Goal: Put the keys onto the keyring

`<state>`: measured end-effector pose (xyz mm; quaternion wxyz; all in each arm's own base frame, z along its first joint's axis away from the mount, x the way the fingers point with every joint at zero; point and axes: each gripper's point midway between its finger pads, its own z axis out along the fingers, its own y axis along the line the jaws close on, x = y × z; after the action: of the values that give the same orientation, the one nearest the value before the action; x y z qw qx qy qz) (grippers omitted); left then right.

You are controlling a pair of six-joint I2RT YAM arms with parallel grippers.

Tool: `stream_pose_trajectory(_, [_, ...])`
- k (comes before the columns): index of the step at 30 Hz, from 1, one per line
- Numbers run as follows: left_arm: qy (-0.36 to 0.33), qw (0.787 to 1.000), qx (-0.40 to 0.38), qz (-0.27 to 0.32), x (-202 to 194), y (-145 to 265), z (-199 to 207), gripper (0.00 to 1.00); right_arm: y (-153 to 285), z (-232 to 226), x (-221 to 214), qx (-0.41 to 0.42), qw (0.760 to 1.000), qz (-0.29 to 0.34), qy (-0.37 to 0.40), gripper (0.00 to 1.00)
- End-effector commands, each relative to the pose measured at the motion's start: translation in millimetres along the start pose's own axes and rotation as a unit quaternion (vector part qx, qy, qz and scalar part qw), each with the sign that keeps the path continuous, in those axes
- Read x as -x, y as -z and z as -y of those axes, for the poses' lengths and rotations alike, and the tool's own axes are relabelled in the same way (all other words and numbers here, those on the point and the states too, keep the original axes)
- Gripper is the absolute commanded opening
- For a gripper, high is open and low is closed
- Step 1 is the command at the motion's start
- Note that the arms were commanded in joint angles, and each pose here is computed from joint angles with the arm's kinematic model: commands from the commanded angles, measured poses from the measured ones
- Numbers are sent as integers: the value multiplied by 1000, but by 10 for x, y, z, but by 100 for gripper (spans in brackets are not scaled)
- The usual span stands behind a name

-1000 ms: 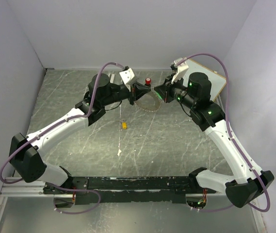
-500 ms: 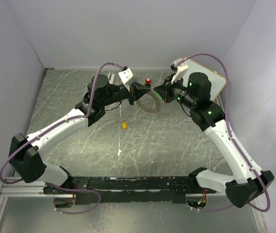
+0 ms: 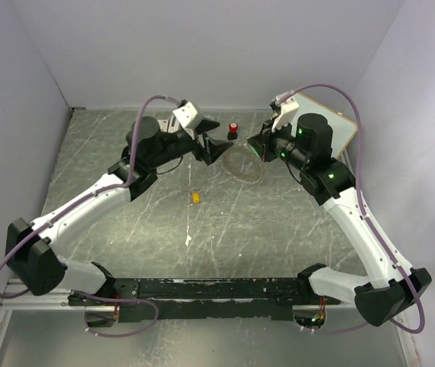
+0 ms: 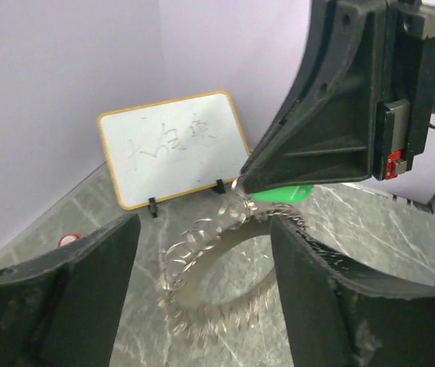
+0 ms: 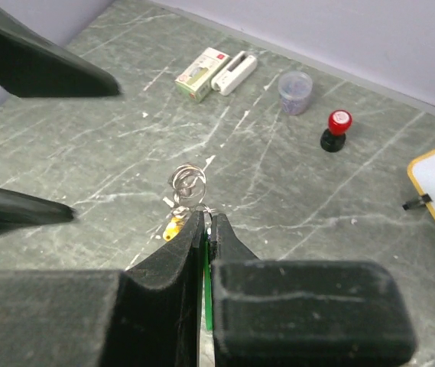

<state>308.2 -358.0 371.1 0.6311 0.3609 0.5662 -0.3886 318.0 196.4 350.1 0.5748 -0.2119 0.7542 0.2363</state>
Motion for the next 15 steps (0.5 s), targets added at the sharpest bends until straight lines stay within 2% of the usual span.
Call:
stream_pose_trajectory(1, [-4,996,77,41,300,298,-248,82,73,81,251,-24,999,25,17,0])
stream_pose_trajectory(6, [1,993,112,34,247,461,-341,82,49,95,304,-26,999,25,23,0])
stream_pose_trajectory(15, [25,992,125,13,-42,665,-289,81,-103,142,433,-27,999,8,44,0])
